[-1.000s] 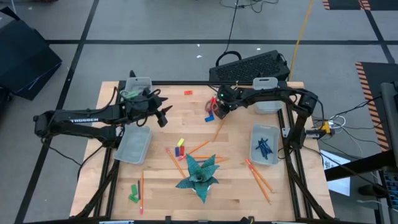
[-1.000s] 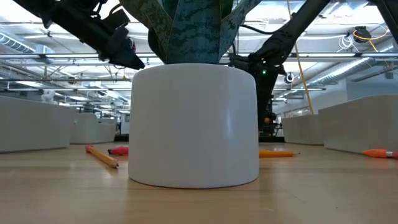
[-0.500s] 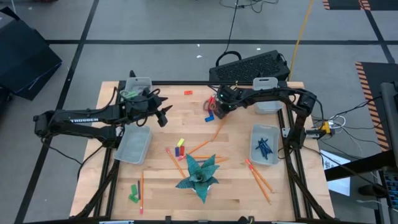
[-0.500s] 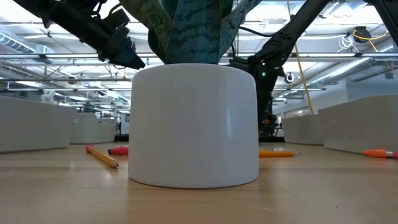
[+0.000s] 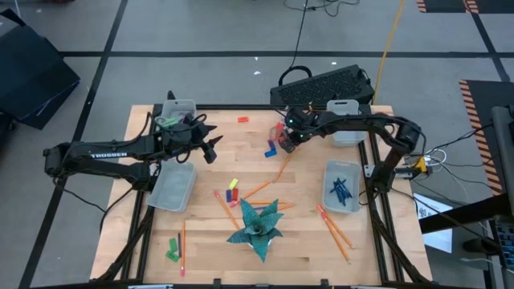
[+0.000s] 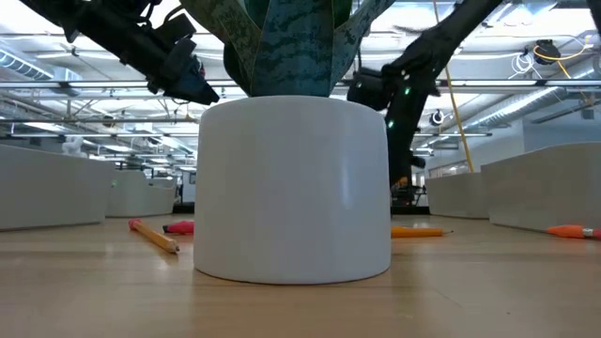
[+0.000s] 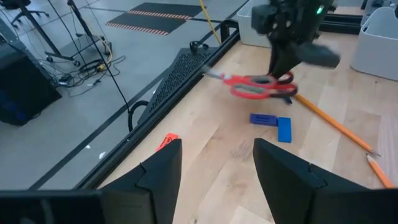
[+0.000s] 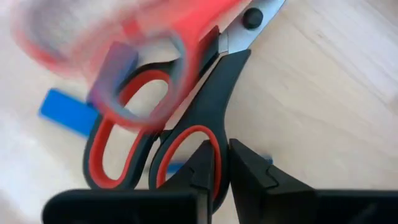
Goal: Sort crayons/erasers/pens/pencils in bins
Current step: Put the black scissors into the top left gray bin
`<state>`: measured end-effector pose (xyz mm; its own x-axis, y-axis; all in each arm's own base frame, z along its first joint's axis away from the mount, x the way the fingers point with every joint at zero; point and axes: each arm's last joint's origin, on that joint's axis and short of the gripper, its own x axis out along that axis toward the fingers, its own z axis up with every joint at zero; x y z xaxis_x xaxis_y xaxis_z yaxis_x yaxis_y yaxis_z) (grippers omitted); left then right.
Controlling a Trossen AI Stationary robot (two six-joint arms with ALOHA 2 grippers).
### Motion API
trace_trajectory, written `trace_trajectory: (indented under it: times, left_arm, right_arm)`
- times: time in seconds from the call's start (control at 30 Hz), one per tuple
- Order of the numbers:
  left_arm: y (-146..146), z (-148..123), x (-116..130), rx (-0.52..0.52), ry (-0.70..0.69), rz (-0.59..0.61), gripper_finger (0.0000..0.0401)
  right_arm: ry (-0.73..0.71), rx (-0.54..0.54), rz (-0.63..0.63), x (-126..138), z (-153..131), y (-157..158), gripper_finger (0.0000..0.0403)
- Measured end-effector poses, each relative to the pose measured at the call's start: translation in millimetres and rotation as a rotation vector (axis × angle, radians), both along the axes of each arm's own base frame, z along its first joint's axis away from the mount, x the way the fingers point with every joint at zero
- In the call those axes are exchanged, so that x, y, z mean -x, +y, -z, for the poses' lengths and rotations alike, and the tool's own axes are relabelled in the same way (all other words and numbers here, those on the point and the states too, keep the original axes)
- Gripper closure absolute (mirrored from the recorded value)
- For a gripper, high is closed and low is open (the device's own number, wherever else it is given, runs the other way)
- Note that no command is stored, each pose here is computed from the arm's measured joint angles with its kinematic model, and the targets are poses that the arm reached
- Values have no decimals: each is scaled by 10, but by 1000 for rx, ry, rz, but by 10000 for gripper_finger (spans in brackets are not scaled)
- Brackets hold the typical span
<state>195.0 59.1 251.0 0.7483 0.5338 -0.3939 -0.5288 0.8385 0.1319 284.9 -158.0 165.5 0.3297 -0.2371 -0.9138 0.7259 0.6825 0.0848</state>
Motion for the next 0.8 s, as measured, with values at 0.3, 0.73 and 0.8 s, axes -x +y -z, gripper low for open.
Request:
trace_trajectory:
  times: [0.3, 0.73, 0.8]
  left_arm:
    - [1, -7, -3, -2, -8, 0, 199]
    - [-79, -73, -66, 130, -142, 176, 199]
    - [-123, -101, -88, 150, -178, 230, 199]
  right_arm:
    - [-44, -69, -76, 76, -339, 323, 375]
    - [-151, 86, -316, -125, -585, 914, 375]
    - [-159, 190, -332, -150, -645, 995, 375]
